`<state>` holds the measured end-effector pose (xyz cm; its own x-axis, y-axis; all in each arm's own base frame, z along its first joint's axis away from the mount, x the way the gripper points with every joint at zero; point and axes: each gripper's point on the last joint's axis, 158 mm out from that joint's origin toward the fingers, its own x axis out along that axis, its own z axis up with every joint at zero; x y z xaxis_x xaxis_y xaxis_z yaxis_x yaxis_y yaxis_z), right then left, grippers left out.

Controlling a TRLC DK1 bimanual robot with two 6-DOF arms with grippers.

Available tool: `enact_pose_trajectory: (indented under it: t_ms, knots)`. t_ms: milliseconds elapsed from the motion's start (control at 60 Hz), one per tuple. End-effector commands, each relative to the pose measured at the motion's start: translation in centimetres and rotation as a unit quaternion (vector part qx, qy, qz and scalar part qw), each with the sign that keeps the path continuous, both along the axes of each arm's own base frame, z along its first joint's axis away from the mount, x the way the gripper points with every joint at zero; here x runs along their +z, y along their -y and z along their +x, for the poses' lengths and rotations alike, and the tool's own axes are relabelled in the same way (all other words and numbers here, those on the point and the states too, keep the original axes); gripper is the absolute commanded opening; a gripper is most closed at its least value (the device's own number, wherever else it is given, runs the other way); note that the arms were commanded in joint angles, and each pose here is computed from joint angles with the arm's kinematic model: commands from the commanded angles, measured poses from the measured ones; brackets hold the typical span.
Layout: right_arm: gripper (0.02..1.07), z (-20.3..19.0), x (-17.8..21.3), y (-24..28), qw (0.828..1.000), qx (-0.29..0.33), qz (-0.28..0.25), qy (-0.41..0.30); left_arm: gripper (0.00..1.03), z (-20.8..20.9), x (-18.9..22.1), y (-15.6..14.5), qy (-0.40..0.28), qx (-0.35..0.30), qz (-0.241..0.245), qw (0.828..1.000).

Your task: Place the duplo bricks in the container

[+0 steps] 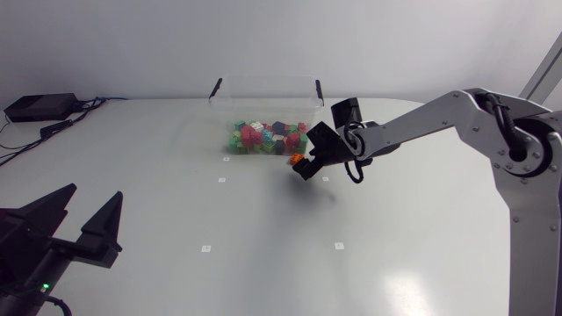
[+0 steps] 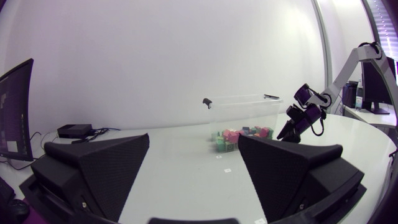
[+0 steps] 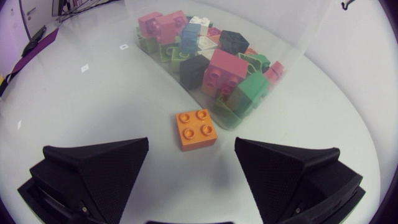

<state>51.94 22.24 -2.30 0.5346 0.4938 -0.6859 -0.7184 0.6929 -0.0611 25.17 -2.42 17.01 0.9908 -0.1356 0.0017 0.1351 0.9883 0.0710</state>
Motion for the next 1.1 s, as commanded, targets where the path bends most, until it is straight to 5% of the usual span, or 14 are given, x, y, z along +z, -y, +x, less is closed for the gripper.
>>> enact_pose_trajectory:
  t_ms: [0, 583, 817, 1083]
  knots:
    - [1.02, 0.5, -1.2, 0.3, 1.000, 0.009, -0.003, 0.001, 0.99, 0.1, -0.9, -0.4, -0.009, 0.008, -0.008, 1.000]
    - [1.01, 2.1, -2.5, 0.0, 1.000, 0.025, -0.001, 0.008, 0.99, 0.1, -0.9, -0.4, -0.009, 0.008, -0.008, 1.000]
    - [0.74, 2.2, -2.6, -0.7, 0.999, 0.033, 0.002, 0.008, 0.99, 0.1, -0.9, -0.4, -0.009, 0.008, -0.008, 1.000]
    - [0.29, 1.4, -3.0, -1.0, 0.999, 0.039, 0.002, 0.007, 0.99, 0.1, -1.0, -0.4, -0.010, 0.008, -0.008, 1.000]
